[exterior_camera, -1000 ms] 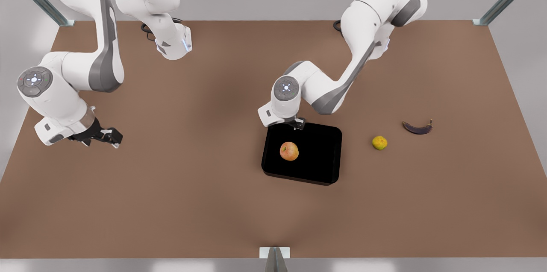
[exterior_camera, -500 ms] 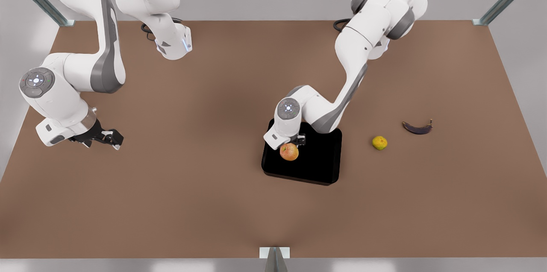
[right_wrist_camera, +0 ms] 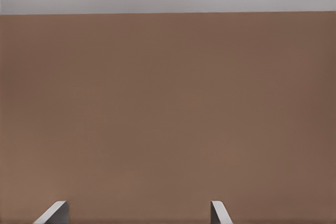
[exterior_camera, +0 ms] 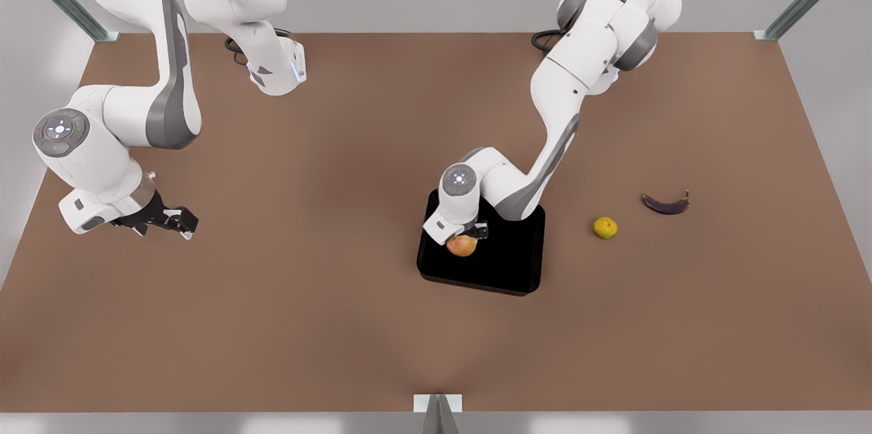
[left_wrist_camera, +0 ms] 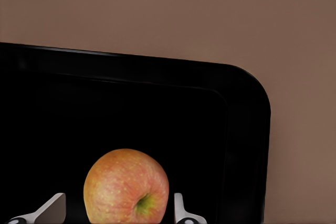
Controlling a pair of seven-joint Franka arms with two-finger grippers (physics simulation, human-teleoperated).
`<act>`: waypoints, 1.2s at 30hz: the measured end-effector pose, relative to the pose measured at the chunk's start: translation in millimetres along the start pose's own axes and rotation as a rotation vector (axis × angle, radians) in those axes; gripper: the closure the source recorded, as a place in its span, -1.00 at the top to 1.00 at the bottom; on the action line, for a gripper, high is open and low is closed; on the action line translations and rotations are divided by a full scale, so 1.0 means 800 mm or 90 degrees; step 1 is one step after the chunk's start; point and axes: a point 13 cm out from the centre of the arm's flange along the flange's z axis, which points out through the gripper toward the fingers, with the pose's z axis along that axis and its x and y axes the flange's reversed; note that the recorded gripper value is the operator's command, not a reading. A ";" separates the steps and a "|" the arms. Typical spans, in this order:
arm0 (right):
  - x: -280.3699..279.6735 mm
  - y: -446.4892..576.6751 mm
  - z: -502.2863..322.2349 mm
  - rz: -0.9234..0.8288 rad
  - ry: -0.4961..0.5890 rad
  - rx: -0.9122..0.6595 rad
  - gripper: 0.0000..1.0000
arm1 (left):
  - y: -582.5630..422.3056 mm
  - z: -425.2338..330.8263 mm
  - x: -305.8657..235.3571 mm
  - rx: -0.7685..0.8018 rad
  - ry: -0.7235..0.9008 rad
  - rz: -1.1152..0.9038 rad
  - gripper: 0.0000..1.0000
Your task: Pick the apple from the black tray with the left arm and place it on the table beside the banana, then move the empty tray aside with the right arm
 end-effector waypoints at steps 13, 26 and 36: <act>0.000 0.000 0.000 0.002 0.000 0.000 1.00 | -0.004 0.003 -0.007 0.013 -0.021 -0.005 1.00; 0.000 0.000 0.000 0.002 0.000 0.001 1.00 | 0.008 0.022 -0.009 -0.006 -0.031 0.014 1.00; -0.001 0.002 0.004 0.001 0.002 0.001 1.00 | 0.014 0.043 -0.002 -0.007 -0.028 0.019 1.00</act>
